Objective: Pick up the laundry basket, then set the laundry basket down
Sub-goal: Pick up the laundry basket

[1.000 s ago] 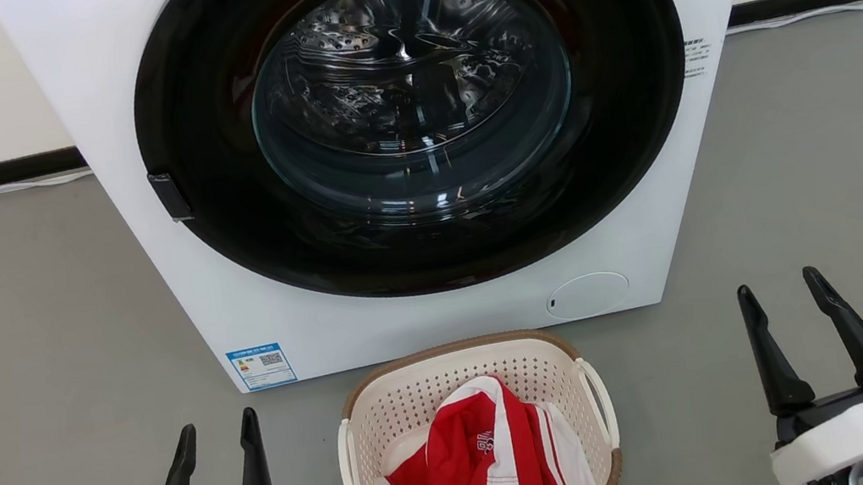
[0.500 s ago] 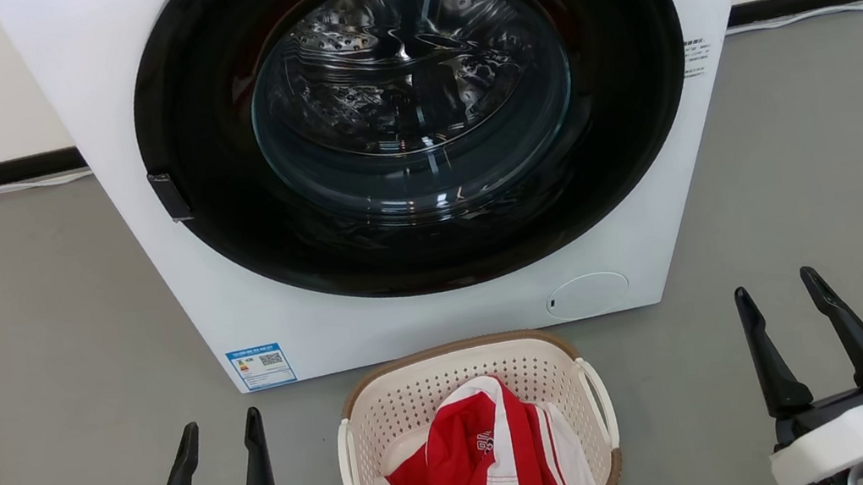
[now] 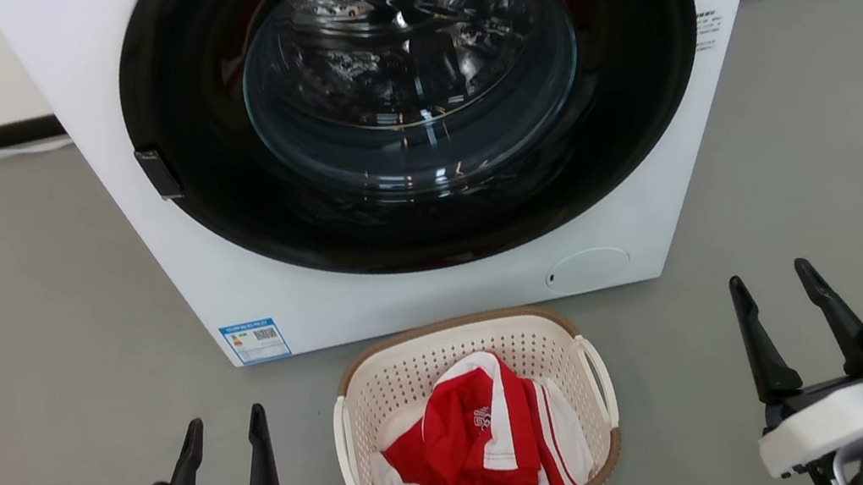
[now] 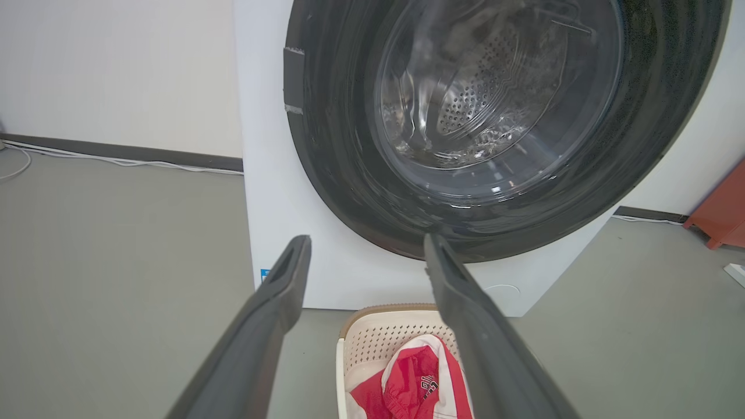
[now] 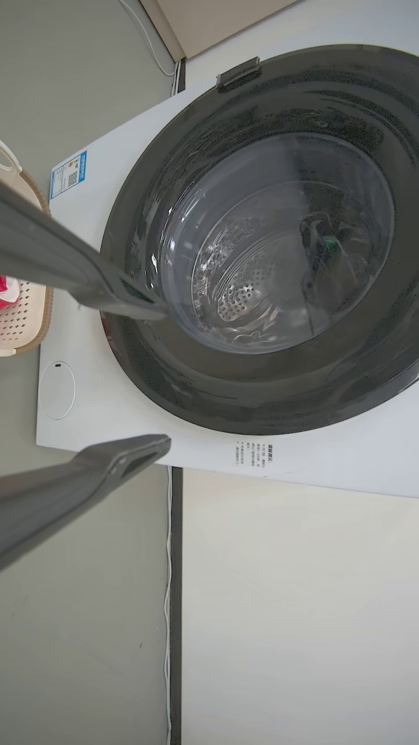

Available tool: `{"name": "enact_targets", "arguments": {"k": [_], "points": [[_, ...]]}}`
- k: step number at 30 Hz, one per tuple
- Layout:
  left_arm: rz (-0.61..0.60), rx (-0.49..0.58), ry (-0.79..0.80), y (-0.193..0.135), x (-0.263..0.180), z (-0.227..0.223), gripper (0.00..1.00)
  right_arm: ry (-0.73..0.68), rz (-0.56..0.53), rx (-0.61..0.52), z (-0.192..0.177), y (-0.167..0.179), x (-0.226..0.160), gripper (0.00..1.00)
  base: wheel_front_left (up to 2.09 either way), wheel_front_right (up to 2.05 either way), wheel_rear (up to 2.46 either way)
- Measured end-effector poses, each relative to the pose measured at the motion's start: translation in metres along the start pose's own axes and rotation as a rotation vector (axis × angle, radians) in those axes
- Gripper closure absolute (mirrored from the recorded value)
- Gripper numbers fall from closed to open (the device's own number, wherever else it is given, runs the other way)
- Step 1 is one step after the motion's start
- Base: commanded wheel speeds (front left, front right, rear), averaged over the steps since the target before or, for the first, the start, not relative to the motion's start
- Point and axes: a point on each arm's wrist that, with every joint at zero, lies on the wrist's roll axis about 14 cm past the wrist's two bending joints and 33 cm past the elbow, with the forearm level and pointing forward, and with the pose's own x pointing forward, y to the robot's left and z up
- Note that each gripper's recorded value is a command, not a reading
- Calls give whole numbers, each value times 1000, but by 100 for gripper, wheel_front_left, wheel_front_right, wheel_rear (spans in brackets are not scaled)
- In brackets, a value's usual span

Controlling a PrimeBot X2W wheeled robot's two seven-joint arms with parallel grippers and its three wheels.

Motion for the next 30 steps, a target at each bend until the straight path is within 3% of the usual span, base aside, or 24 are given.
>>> {"name": "enact_targets", "arguments": {"k": [10, 21, 30], "points": [[-4, -5, 99, 0, 28, -30, 0, 183, 4, 4, -53, 4, 29, 0, 0, 0, 0], [-27, -30, 340, -8, 82, -93, 0, 447, 57, -48, -117, 18, 80, 0, 0, 0, 0], [27, -88, 512, 2, 109, -152, 0, 608, 109, -83, -181, 30, 102, 0, 0, 0, 0]]}}
